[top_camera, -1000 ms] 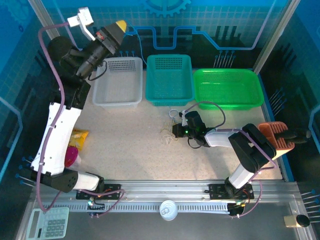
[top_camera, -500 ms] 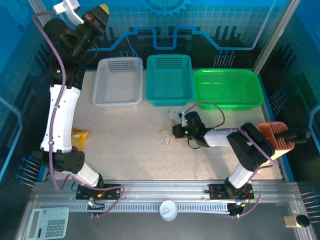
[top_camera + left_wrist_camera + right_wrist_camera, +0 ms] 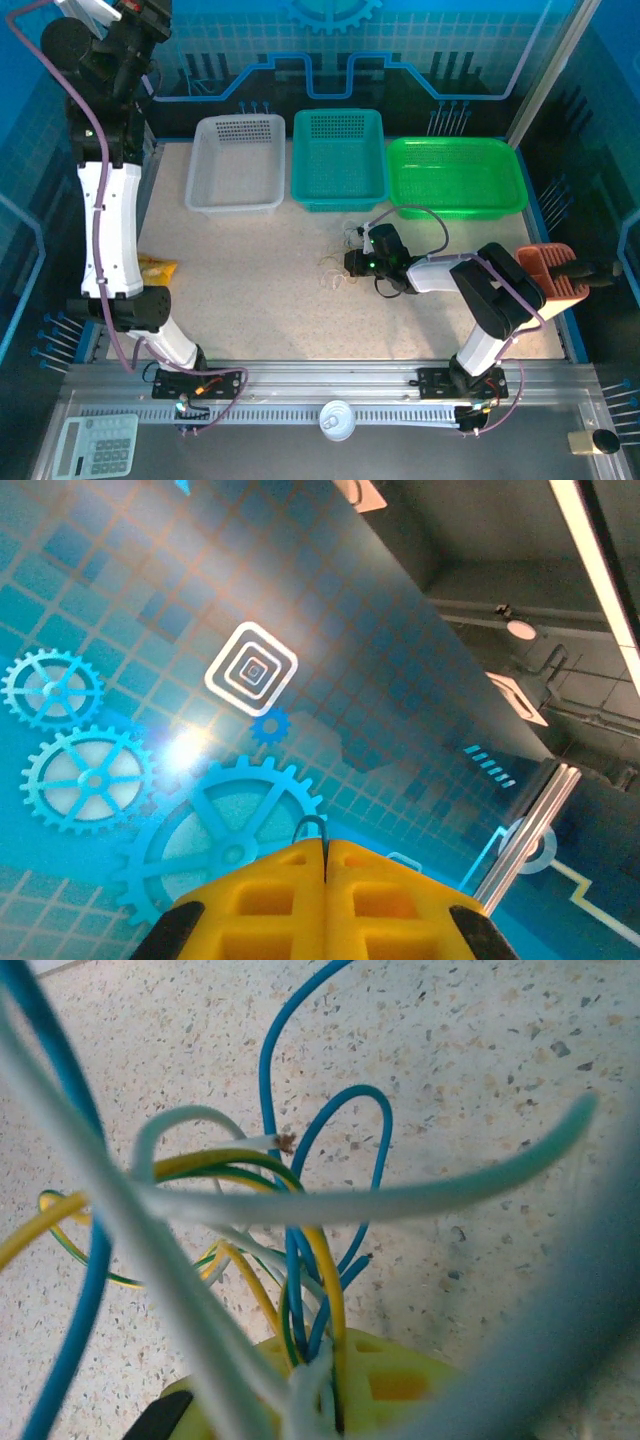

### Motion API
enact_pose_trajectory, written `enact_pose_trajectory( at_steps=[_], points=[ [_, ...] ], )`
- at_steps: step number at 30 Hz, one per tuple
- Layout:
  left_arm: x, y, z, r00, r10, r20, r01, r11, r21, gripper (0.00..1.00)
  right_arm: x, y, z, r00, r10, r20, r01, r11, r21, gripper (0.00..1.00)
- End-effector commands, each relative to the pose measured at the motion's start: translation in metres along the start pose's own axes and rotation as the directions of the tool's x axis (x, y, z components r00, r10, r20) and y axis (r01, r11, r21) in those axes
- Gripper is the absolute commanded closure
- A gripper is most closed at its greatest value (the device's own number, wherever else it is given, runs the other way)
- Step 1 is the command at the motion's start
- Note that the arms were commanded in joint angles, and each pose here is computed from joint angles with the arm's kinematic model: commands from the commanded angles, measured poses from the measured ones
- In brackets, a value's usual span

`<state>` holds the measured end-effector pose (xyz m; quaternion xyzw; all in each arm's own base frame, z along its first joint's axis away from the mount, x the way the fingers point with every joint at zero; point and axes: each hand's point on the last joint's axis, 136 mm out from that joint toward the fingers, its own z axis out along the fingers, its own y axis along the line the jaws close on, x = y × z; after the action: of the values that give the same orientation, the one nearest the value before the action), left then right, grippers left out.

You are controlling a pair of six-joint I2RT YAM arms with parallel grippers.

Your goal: Untangle the cables

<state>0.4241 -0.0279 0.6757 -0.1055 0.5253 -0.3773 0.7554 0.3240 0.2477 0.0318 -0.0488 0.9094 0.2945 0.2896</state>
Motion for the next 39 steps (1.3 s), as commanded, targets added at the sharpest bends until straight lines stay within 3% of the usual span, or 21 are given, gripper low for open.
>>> enact_pose_trajectory(
  at_steps=[1, 5, 11, 17, 23, 31, 39],
  points=[
    [-0.002, 0.006, 0.004, 1.0, -0.009, 0.016, 0.009, 1.0, -0.008, 1.0, 0.01, 0.0, 0.004, 1.0, 0.01, -0.019, -0.01, 1.0, -0.006, 0.91],
    [0.01, 0.024, 0.009, 1.0, 0.013, -0.002, -0.013, 0.999, -0.041, 1.0, 0.008, 0.004, 0.003, 1.0, 0.009, -0.019, -0.009, 1.0, -0.019, 0.88],
    [0.034, 0.057, 0.015, 0.997, 0.061, -0.049, -0.066, 0.992, -0.111, 1.0, 0.006, 0.011, 0.001, 1.0, 0.003, -0.02, -0.004, 0.999, -0.041, 0.75],
    [0.064, 0.091, 0.022, 0.993, 0.06, -0.103, -0.076, 0.985, -0.155, 1.0, 0.0, 0.023, -0.009, 1.0, -0.017, -0.015, 0.016, 0.998, -0.066, 0.49],
    [0.078, 0.104, 0.031, 0.993, 0.02, -0.118, -0.037, 0.988, -0.151, 1.0, -0.012, 0.038, -0.029, 0.998, -0.058, 0.01, 0.058, 0.995, -0.087, 0.33],
    [0.1, 0.121, 0.038, 0.984, 0.01, -0.178, -0.038, 0.987, -0.157, 1.0, -0.027, 0.053, -0.058, 0.995, -0.088, 0.045, 0.092, 0.991, -0.097, 0.24],
    [0.187, 0.193, 0.012, 0.945, -0.085, -0.315, -0.004, 0.963, -0.271, 1.0, -0.042, 0.067, -0.097, 0.985, -0.133, 0.107, 0.142, 0.986, -0.088, 0.23]
  ],
)
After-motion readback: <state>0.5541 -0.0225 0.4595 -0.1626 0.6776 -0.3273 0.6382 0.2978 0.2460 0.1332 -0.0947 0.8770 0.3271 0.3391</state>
